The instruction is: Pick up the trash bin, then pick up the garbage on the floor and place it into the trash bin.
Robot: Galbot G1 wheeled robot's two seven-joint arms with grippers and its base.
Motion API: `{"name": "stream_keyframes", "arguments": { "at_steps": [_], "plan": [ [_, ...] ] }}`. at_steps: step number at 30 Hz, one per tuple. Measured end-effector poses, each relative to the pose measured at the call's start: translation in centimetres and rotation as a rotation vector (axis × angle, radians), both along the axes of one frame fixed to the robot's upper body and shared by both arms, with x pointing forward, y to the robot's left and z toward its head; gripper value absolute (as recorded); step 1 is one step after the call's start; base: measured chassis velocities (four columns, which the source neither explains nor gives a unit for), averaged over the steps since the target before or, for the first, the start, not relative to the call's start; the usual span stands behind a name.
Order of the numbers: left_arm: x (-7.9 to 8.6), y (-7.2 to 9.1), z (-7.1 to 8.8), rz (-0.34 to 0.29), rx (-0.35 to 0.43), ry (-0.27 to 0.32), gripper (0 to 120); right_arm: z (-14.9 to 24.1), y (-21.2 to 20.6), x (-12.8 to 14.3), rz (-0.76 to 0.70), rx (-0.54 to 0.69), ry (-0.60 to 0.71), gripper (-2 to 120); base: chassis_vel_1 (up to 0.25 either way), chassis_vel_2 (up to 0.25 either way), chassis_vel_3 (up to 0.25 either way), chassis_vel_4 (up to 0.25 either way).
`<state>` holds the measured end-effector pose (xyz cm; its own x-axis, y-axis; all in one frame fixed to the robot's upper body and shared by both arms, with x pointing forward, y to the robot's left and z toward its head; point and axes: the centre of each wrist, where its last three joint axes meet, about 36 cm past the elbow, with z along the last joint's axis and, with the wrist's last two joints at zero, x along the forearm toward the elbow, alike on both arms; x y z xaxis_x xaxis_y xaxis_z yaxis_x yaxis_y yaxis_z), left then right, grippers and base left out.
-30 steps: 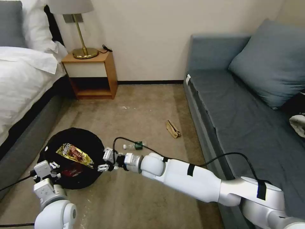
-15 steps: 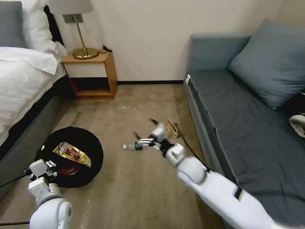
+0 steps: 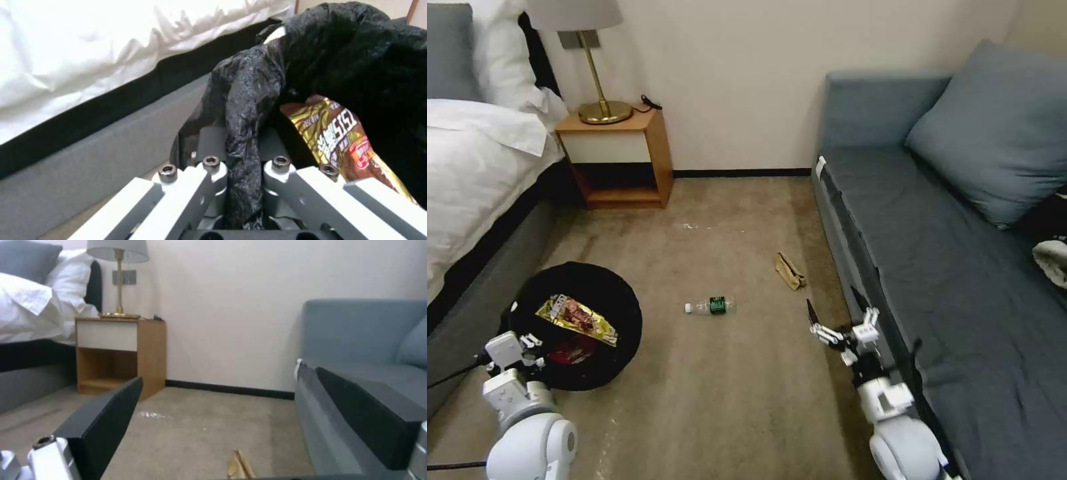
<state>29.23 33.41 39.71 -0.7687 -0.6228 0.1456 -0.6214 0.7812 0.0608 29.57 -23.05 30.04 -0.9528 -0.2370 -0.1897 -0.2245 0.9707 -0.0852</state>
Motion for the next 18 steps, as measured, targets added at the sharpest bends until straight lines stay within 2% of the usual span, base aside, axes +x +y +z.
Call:
{"name": "stream_keyframes", "arguments": {
  "at_steps": [6, 11, 18],
  "plan": [
    [-0.3, 0.2, 0.0, 0.004, 0.006, 0.002, 5, -0.8, 0.5, -0.4, -0.006, 0.034, 0.008, 100, -0.014, 0.015, 0.011, -0.023],
    [-0.3, 0.4, 0.0, 0.005, 0.009, 0.002, 5, -1.1, 1.1, -0.3, -0.002, 0.048, 0.007, 100, -0.09, 0.077, 0.095, -0.081],
    [-0.1, 0.6, 0.1, 0.004, 0.01, -0.001, 5, -1.6, 2.0, 0.1, 0.007, 0.064, 0.002, 100, -0.192, 0.197, 0.192, -0.189]
  ]
}}
